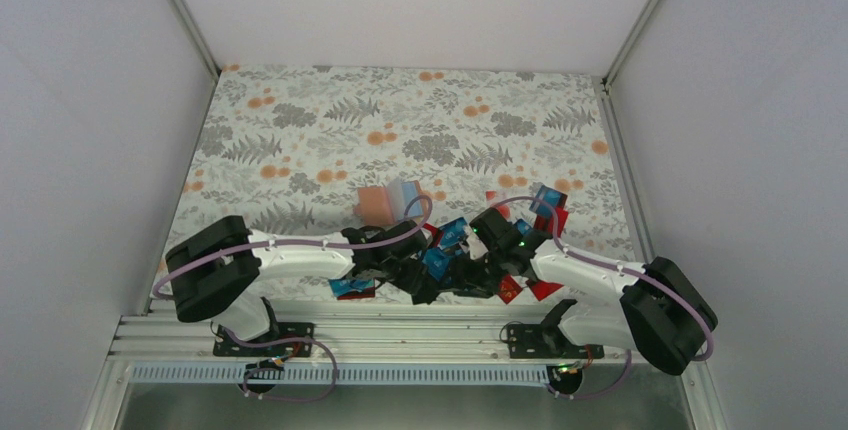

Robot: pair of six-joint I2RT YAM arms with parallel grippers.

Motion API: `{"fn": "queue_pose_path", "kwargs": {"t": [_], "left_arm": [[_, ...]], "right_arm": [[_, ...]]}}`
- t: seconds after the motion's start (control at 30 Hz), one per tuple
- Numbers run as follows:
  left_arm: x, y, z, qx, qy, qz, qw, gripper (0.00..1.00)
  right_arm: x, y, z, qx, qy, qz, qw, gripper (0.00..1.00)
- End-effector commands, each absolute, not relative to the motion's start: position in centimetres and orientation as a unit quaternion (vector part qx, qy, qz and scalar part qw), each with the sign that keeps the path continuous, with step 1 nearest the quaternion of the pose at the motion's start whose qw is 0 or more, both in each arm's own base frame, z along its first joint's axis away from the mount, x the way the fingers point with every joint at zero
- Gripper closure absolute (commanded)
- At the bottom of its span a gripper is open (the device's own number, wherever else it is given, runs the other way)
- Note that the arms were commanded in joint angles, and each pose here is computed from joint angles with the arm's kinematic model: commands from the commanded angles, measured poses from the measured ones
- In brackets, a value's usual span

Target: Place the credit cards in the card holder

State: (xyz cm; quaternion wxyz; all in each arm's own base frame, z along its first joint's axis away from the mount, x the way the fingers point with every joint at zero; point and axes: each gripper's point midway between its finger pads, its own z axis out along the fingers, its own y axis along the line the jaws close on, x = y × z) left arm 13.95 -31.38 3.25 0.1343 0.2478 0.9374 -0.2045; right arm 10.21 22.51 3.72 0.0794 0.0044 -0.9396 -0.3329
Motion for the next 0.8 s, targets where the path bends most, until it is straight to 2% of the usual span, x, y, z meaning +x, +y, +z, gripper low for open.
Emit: {"fn": "queue_pose_path", "kwargs": {"t": [0.0,0.4,0.77], "left_arm": [[14.2,-32.0,2.6,0.249,0.937,-0.205,0.132,0.42],[12.0,-32.7,2.3,0.276,0.925,-0.237,0.110,0.42],[11.3,-33.5,2.1,0.288,0.920,-0.243,0.106,0.42]], "right_arm": [[10.0,22.6,4.0,0.007,-0.939,-0.335,0.076,0.41],[9.9,22.7,3.9,0.003,-0.938,-0.339,0.079,0.40],[7.9,22.3,3.2,-0.008,-0.931,-0.347,0.114,0.39]]}}
